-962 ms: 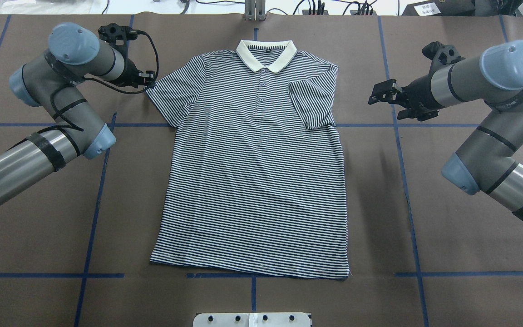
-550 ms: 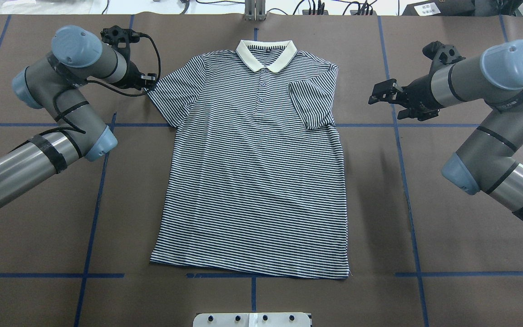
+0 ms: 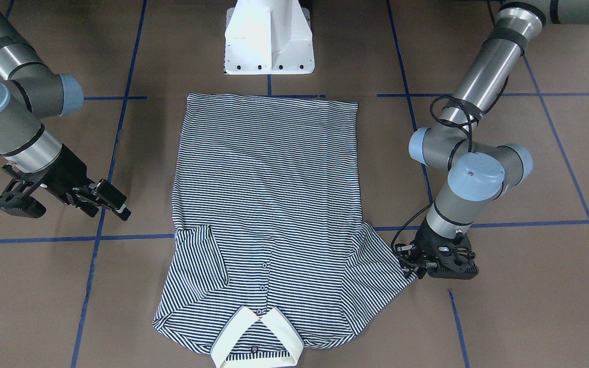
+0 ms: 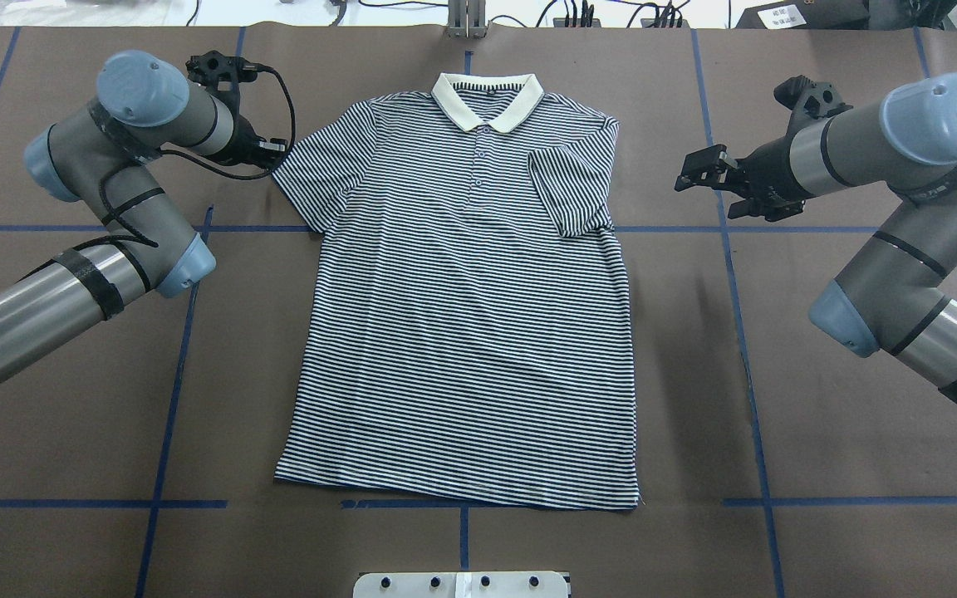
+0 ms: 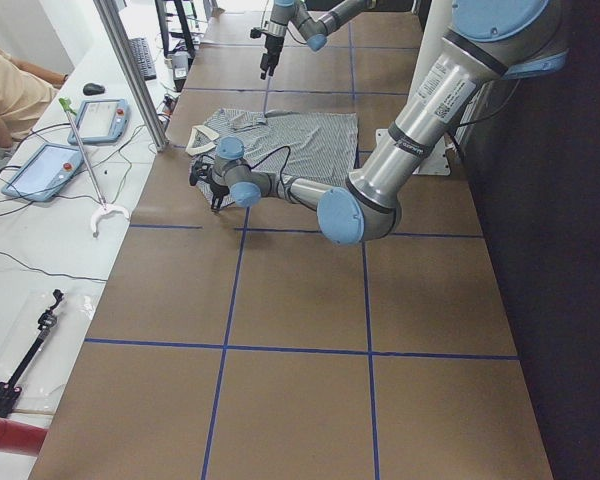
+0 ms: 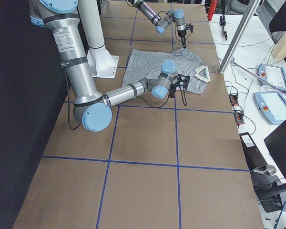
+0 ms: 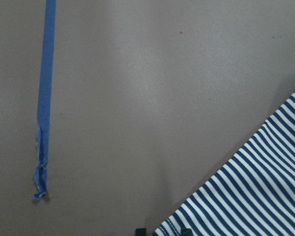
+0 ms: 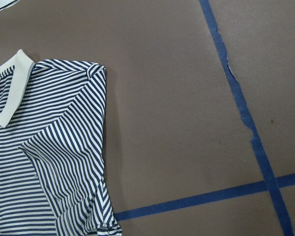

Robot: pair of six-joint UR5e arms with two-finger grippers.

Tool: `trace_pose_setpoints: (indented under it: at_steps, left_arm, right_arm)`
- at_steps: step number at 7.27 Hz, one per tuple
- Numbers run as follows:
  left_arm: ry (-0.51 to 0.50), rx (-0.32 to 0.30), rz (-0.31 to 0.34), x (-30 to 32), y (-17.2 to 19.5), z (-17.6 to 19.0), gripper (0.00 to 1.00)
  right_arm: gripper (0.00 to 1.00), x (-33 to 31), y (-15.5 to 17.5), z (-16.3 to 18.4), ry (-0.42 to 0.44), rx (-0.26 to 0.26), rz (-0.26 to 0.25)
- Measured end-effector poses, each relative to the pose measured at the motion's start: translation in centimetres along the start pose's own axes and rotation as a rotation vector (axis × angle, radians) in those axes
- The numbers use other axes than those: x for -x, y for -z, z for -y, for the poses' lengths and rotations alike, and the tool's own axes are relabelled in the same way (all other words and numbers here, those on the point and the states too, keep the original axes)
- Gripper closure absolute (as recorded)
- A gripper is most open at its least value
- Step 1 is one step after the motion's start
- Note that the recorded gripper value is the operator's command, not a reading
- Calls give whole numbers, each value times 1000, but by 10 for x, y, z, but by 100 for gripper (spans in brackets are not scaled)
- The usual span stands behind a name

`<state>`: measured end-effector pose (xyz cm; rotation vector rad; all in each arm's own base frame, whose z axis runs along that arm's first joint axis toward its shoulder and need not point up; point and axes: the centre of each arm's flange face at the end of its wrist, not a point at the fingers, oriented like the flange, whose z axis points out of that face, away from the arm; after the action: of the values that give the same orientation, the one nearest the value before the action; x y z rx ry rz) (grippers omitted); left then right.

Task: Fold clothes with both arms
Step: 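Grasp the sleeve nearest the left gripper and fold it inward over the body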

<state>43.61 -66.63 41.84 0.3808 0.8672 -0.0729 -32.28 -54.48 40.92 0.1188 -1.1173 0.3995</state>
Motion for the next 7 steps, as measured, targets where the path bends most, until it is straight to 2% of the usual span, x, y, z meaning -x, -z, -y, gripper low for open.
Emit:
trace_pose_setpoints:
  at_steps: [2,4,5,7]
  left_arm:
    - [-3,-23,-35,-17,19,6,100]
    - [53,-48,-96,-59,52,14,100]
    - [84,-43,-117,-85,55,15,100]
    - [140,-18,-121,-144,35,21,100]
  right_arm:
    - [0,0,0,0,-1,0,0]
    - [0,0,0,0,-1,0,0]
    - [0,0,0,0,-1,0,-1]
    - [0,-1,-1,0,-4,0,-4]
